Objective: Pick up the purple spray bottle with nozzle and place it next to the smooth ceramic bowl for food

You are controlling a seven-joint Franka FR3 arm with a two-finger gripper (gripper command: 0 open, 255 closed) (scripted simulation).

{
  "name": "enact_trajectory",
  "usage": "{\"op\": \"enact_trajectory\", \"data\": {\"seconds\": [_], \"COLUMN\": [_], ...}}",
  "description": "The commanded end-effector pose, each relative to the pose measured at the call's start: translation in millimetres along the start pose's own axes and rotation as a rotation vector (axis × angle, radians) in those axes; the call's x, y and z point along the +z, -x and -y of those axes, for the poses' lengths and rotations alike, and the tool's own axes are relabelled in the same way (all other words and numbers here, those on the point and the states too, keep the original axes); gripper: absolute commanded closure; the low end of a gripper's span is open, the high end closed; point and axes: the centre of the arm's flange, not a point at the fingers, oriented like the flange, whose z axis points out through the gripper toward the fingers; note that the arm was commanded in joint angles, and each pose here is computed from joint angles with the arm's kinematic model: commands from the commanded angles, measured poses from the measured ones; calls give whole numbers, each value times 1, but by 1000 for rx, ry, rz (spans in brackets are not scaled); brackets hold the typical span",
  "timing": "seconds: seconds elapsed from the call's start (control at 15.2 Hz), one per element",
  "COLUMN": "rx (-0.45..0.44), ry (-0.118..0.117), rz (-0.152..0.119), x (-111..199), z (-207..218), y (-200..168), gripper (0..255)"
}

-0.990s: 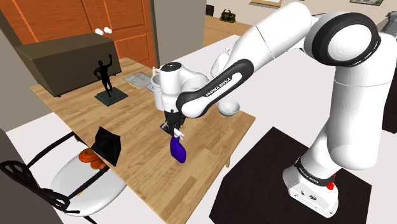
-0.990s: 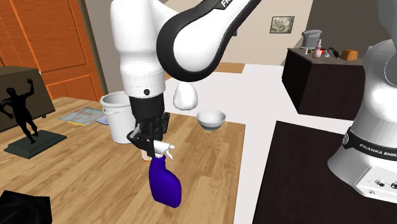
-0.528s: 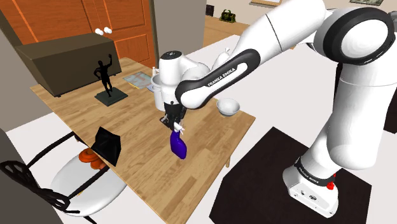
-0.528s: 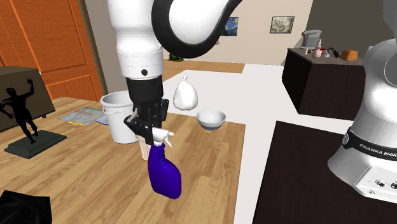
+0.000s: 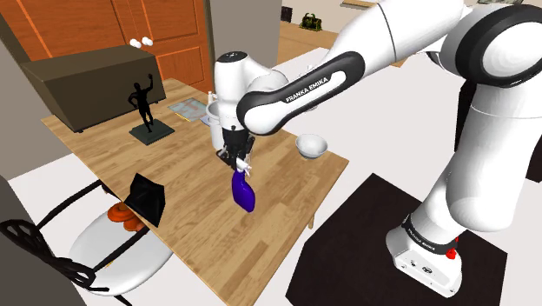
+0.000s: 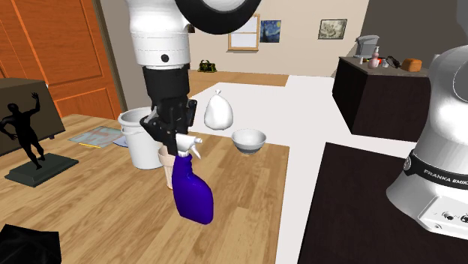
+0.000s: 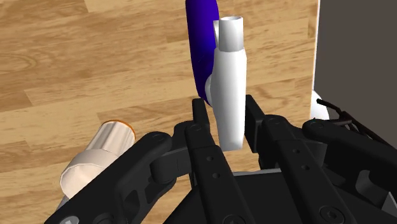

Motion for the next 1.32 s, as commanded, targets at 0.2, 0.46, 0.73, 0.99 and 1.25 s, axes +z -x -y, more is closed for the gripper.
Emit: {"op": "enact_trajectory", "data": {"seconds": [0.2,0.46,0.73,0.99,1.25], "rx": [0,0,0,0,0], "ry": [0,0,0,0,0], "rz": [0,0,0,0,0], "x": [-27,-48,-69,-90,-111], "z": [0,-1,-1,-2,-2], "y": [1,0,0,-1,-1], "gripper": [255,255,255,255,255]}}
